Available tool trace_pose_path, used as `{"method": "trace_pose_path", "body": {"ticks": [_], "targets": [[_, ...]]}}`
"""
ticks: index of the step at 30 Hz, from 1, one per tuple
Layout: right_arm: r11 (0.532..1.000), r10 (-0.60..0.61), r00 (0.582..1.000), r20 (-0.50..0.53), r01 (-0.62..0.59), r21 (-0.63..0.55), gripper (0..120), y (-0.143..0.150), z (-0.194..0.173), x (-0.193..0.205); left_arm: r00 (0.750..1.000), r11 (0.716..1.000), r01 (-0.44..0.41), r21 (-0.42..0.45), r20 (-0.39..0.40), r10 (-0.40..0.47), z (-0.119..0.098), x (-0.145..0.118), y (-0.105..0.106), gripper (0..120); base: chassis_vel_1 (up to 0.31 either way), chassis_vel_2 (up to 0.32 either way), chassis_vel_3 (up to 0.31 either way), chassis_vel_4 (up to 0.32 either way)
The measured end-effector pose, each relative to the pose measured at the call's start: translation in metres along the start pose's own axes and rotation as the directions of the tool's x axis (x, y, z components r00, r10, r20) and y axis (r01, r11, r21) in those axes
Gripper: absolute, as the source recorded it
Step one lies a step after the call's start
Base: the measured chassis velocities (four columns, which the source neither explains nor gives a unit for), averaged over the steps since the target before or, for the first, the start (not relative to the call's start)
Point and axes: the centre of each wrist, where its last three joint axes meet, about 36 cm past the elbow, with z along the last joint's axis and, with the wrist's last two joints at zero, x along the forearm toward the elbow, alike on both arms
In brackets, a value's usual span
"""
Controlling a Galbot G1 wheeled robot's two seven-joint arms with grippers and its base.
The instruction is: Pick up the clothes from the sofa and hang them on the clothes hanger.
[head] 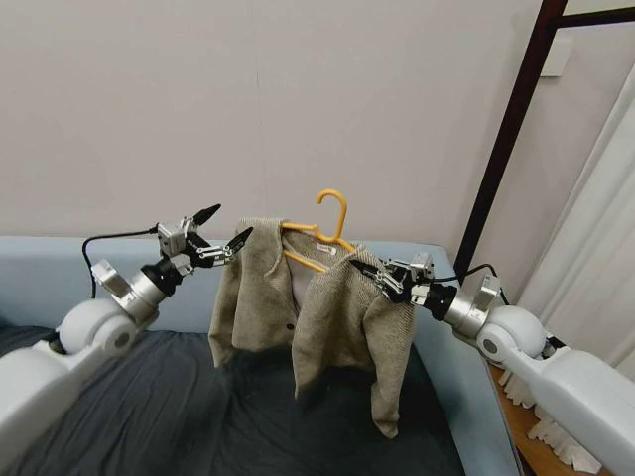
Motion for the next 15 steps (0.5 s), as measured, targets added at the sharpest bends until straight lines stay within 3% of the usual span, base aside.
{"method": "trace_pose_path", "body": {"ticks": [4,13,15], "targets": [[1.0,-0.007,1.0,-0.004,0.007,0.001,10,0.004,-0.004,-0.002,0.999,1.0,0.018,0.007,-0.034,-0.018,0.021,0.003,-0.034,100,0.0,0.0,0.0,0.0],[0.999,-0.038,0.999,-0.007,0.038,-0.007,10,0.004,0.0,-0.004,0.998,1.0,0.011,-0.001,-0.065,-0.011,0.051,-0.011,-0.055,100,0.0,0.0,0.0,0.0],[0.999,-0.047,0.999,-0.007,0.047,-0.009,10,0.003,0.001,-0.004,0.998,1.0,0.015,0.0,-0.066,-0.015,0.058,-0.015,-0.059,93,0.0,0.0,0.0,0.0]]}}
